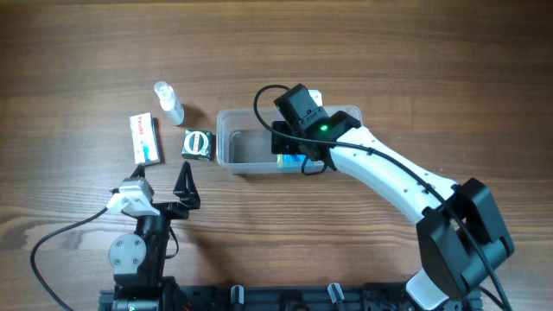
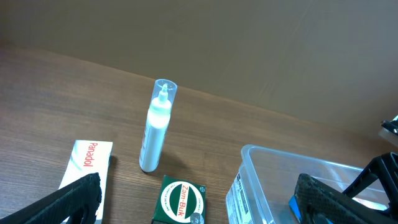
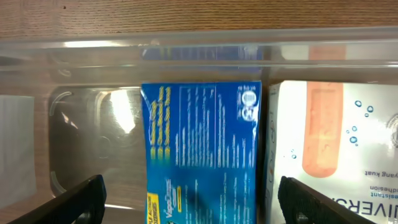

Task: Pack container
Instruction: 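Place blue box in container beside Hansaplast box, open right gripper, then lift right gripper away to the upper right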

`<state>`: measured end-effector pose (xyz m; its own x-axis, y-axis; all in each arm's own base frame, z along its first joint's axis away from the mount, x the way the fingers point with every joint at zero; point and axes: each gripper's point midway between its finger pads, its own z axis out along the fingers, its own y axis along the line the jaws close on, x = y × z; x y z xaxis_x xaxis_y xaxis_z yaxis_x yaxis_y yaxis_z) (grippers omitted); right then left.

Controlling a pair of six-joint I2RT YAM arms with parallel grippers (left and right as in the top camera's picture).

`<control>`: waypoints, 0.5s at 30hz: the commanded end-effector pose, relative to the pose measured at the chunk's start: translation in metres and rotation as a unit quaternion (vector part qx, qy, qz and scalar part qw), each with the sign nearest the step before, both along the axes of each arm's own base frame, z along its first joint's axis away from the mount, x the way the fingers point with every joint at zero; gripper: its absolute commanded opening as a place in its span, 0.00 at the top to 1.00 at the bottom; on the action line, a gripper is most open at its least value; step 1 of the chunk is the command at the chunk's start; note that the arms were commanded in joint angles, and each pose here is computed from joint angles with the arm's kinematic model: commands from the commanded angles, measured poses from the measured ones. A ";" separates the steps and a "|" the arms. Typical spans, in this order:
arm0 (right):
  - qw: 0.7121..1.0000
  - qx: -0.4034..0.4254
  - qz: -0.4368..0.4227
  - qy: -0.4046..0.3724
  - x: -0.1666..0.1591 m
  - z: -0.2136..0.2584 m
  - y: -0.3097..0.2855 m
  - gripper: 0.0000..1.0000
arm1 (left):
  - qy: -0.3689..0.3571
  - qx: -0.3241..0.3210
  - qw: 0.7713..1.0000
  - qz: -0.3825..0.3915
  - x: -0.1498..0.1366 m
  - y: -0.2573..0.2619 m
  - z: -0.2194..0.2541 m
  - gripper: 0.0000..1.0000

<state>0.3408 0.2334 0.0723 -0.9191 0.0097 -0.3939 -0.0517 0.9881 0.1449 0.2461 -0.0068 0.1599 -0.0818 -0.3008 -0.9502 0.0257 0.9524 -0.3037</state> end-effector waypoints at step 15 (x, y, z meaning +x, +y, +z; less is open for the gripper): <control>0.965 -0.166 -0.129 -0.154 -0.016 0.186 -0.203 0.00 | 0.001 0.012 1.000 0.009 0.000 0.004 -0.003 0.00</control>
<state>0.3350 0.0968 0.2377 -0.7646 0.0146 -0.6443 0.0769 0.9947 -0.0688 0.2461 -0.0068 0.1599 -0.0818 -0.3008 -0.9502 0.0257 0.9524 -0.3037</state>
